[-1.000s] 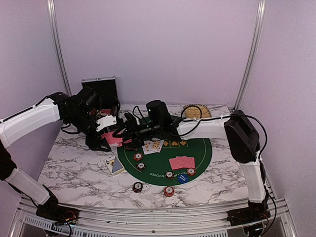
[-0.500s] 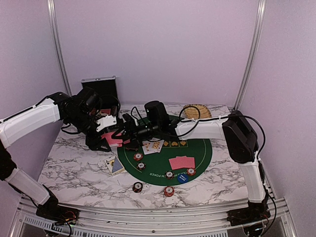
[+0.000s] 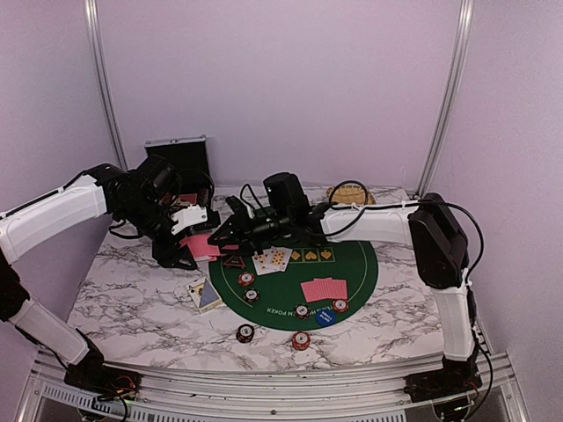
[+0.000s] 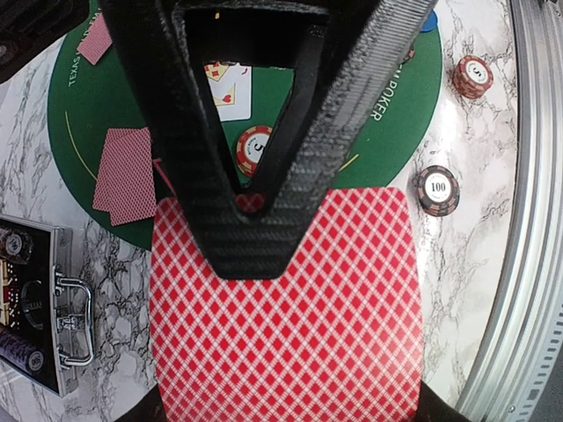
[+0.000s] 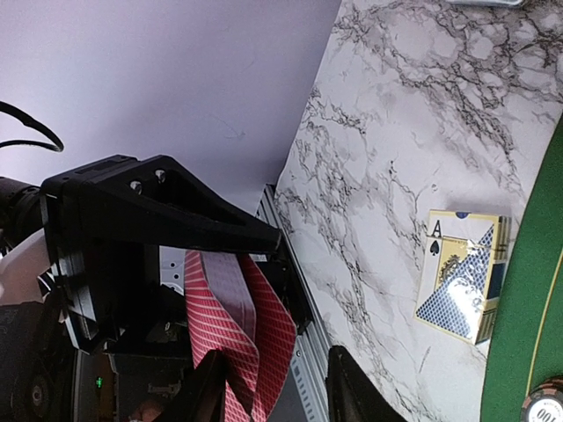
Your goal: Distribute texas hold em gaming equipment
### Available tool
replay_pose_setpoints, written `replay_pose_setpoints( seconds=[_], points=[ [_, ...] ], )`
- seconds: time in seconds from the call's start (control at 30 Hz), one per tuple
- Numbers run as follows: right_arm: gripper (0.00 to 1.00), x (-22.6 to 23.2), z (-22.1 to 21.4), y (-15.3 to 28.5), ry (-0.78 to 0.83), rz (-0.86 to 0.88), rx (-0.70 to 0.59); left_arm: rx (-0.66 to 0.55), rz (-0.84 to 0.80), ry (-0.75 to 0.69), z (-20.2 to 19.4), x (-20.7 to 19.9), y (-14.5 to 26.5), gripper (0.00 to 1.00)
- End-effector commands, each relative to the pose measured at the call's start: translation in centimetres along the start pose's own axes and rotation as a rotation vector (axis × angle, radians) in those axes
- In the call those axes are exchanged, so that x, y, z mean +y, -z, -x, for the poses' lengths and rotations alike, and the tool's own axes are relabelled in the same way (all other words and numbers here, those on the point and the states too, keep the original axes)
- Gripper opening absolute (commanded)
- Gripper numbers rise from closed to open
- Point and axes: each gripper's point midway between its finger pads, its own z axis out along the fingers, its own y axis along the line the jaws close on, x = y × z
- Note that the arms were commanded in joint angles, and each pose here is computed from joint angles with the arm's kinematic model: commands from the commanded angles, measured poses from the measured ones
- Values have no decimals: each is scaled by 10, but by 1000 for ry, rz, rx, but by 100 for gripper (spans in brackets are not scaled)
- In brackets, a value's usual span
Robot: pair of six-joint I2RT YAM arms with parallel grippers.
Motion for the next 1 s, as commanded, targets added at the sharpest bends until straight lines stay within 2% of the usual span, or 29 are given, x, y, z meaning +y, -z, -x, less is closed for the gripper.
replay_pose_setpoints(
  seconds=[0.0, 0.3, 0.97],
  points=[
    [35, 29, 7, 14, 45, 7, -32, -51, 26, -10, 12, 2, 15, 0],
    [29, 53, 6, 24, 48, 73, -51, -47, 26, -10, 10, 2, 15, 0],
    [16, 60, -16, 7, -13, 194, 15, -45, 34, -10, 9, 2, 16, 0]
  ],
)
